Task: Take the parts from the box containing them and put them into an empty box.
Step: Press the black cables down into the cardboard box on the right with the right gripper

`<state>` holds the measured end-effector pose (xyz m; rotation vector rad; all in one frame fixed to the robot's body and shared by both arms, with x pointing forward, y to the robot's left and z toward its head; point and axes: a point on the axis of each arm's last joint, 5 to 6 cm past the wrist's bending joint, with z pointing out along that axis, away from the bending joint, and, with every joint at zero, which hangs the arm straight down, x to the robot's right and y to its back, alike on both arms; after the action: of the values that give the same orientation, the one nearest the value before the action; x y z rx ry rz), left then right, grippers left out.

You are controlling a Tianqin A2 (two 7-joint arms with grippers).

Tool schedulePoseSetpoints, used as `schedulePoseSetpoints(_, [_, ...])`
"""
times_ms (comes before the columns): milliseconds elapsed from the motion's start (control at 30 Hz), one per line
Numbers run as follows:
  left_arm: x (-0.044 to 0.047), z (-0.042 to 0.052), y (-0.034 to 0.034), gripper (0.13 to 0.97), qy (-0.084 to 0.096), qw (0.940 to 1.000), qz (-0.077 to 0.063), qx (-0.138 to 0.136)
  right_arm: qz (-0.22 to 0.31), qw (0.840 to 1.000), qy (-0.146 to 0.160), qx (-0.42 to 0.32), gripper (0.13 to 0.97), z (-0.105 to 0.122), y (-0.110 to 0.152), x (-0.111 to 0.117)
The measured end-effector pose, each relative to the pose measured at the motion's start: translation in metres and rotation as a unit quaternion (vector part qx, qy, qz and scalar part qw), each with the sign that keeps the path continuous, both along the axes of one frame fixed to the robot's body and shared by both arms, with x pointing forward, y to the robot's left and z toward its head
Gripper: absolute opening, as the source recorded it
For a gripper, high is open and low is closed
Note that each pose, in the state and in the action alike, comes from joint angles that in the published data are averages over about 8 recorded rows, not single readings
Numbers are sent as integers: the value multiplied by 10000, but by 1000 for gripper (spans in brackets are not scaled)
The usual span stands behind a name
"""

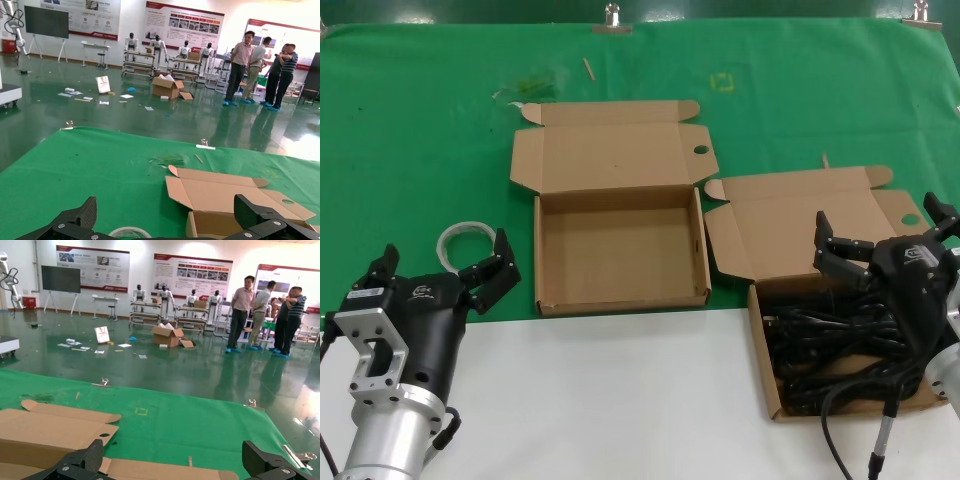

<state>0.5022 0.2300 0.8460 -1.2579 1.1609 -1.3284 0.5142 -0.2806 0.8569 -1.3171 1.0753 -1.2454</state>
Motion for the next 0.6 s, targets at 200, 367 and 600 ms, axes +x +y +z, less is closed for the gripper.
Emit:
schedulePoseSetpoints(200, [0,0,0,966,0,10000,0,0,0,10000,0,0,966,0,0,0])
schedulePoseSetpoints(367, [0,0,0,966,0,10000,0,0,0,10000,0,0,966,0,0,0])
schedulePoseSetpoints(600, [0,0,0,966,0,10000,0,0,0,10000,0,0,966,0,0,0])
